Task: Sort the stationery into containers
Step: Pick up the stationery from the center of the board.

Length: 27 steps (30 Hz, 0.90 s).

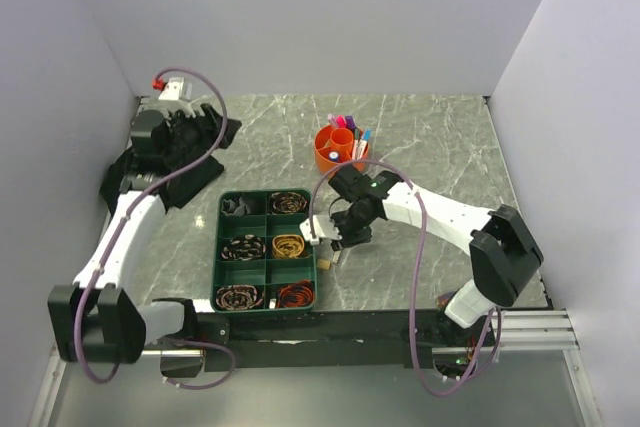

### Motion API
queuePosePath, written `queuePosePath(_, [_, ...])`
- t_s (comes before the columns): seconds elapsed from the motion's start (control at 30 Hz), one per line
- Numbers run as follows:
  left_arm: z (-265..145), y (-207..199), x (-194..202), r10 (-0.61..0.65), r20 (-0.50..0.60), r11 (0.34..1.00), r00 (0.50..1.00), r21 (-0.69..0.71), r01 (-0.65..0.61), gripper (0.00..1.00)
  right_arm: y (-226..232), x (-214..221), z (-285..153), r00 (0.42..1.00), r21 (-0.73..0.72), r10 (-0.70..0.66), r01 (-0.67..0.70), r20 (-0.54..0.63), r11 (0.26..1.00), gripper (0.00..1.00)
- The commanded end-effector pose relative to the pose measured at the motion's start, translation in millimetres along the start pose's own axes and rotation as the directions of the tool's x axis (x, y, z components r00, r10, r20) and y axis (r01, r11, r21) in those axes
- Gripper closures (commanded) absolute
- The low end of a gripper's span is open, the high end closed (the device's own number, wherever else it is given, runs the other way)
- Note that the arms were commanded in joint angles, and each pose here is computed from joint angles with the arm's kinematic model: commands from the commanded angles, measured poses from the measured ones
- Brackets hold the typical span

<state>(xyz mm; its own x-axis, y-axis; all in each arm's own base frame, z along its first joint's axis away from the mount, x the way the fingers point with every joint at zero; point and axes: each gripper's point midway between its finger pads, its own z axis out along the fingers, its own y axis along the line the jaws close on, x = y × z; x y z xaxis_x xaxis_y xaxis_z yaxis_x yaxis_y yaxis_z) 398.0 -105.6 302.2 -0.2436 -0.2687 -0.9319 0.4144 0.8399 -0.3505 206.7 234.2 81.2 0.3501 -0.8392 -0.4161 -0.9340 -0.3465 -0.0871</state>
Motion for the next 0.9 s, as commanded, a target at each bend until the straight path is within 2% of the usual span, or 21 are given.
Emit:
queuePosePath(0.0, [-28,3,-9,0.042,0.038,0.997,0.998,-0.063,-0.039,0.27,-14,-1,11,0.976,0.042,-0.218,0.219,-0.018,0.975,0.57])
queuePosePath(0.13, [-38,7,-6,0.034,0.038,0.996,0.999,-0.078,-0.031,0.26,-18,-1,20,0.950,0.055,-0.310,0.311,-0.026,0.949,0.56])
queuePosePath(0.6, [-60,40,-24,0.047,0.079,0.980,0.996,-0.196,-0.030,0.25,-10,-3,59,0.883,-0.092,-0.468,0.463,-0.033,0.881,0.57])
queuePosePath(0.67, [-61,41,-23,0.040,0.081,0.980,0.996,-0.197,-0.024,0.25,-7,-1,63,0.885,-0.117,-0.465,0.458,-0.032,0.881,0.61])
queuePosePath(0.77, [-59,43,-21,0.032,0.080,0.981,0.996,-0.194,-0.016,0.25,-10,-5,56,0.896,-0.099,-0.442,0.438,-0.031,0.894,0.81])
queuePosePath(0.8, [-59,43,-19,0.029,0.079,0.981,0.996,-0.194,-0.013,0.25,-12,-5,49,0.905,-0.084,-0.425,0.420,-0.040,0.903,0.93])
queuePosePath(0.87, [-57,42,-21,0.031,0.084,0.983,0.996,-0.181,-0.015,0.25,-15,-11,21,0.908,-0.031,-0.417,0.416,-0.040,0.909,1.00])
